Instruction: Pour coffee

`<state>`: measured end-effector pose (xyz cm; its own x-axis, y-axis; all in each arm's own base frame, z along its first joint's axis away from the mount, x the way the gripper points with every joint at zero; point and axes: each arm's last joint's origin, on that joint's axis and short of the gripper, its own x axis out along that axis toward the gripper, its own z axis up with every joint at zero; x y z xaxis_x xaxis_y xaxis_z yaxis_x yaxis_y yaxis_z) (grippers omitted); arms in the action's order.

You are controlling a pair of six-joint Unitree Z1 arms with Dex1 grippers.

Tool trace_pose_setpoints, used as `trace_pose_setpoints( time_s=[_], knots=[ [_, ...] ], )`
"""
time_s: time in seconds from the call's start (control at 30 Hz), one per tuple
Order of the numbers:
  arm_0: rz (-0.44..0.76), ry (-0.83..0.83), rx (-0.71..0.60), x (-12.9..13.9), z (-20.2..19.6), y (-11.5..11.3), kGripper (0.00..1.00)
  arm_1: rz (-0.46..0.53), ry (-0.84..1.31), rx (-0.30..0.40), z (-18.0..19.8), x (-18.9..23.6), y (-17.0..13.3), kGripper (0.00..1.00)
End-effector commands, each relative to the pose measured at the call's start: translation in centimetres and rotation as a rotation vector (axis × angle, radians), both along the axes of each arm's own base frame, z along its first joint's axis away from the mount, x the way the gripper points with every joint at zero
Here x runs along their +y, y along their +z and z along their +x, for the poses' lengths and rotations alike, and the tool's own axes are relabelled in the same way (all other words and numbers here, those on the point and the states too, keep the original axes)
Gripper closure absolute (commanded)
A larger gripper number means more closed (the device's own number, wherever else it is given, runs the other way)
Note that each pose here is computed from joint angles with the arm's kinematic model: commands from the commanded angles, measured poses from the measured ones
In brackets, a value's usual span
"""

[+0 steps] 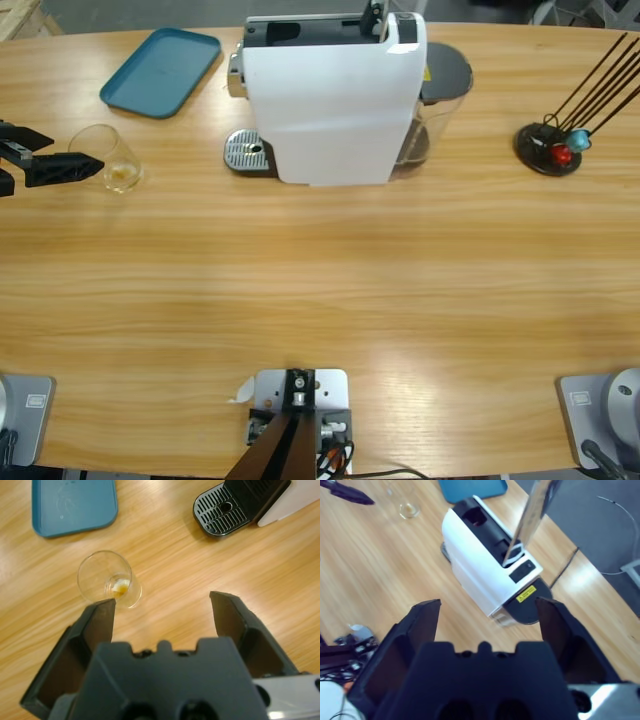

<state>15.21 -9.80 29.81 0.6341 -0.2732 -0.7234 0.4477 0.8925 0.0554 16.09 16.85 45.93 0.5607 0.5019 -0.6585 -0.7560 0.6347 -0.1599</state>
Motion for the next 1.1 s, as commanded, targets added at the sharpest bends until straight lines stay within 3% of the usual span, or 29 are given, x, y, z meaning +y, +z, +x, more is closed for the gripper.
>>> trace_pose_setpoints(
  time_s=[0.03,0.07,0.13,0.23,0.27,0.3,0.37,0.43,0.47,0.63,1.1],
  knots=[
    [0.023,0.0,0.041,-0.1,0.0,-1.3,0.184,-0.147,-0.221,-0.265,4.5,3.3,-2.9,0.179],
    [0.022,0.001,0.04,-0.1,0.0,-1.3,0.184,-0.154,-0.274,-0.306,5.2,3.7,-3.1,0.179],
    [0.02,0.0,0.038,-0.1,0.0,-1.3,0.184,-0.165,-0.411,-0.348,6.9,5.2,-4.3,0.083],
    [0.02,0.0,0.037,-0.1,0.0,-1.3,0.184,-0.179,-0.459,-0.39,7.4,7.6,-5.5,0.092],
    [0.02,0.0,0.037,-0.1,-0.1,-1.3,0.184,-0.174,-0.473,-0.399,7.3,8.1,-5.7,0.211],
    [0.019,0.0,0.036,-0.1,-0.1,-1.3,0.184,-0.169,-0.482,-0.403,7.0,8.5,-5.8,0.428],
    [0.019,0.0,0.036,-0.1,-0.1,-1.3,0.184,-0.162,-0.483,-0.408,6.5,9.2,-5.9,0.648],
    [0.018,0.0,0.035,0.0,-0.1,-1.2,0.184,-0.181,-0.434,-0.41,6.0,9.7,-5.6,0.965],
    [0.018,0.001,0.035,0.0,-0.1,-1.2,0.184,-0.193,-0.411,-0.393,5.9,9.7,-5.2,1.0],
    [0.017,0.0,0.034,-0.1,-0.1,-1.2,0.184,-0.216,-0.388,-0.354,5.9,9.9,-5.3,1.0],
    [0.017,0.0,0.034,0.0,-0.1,-1.2,0.184,-0.209,-0.387,-0.405,6.4,12.2,-5.8,1.0]
  ],
)
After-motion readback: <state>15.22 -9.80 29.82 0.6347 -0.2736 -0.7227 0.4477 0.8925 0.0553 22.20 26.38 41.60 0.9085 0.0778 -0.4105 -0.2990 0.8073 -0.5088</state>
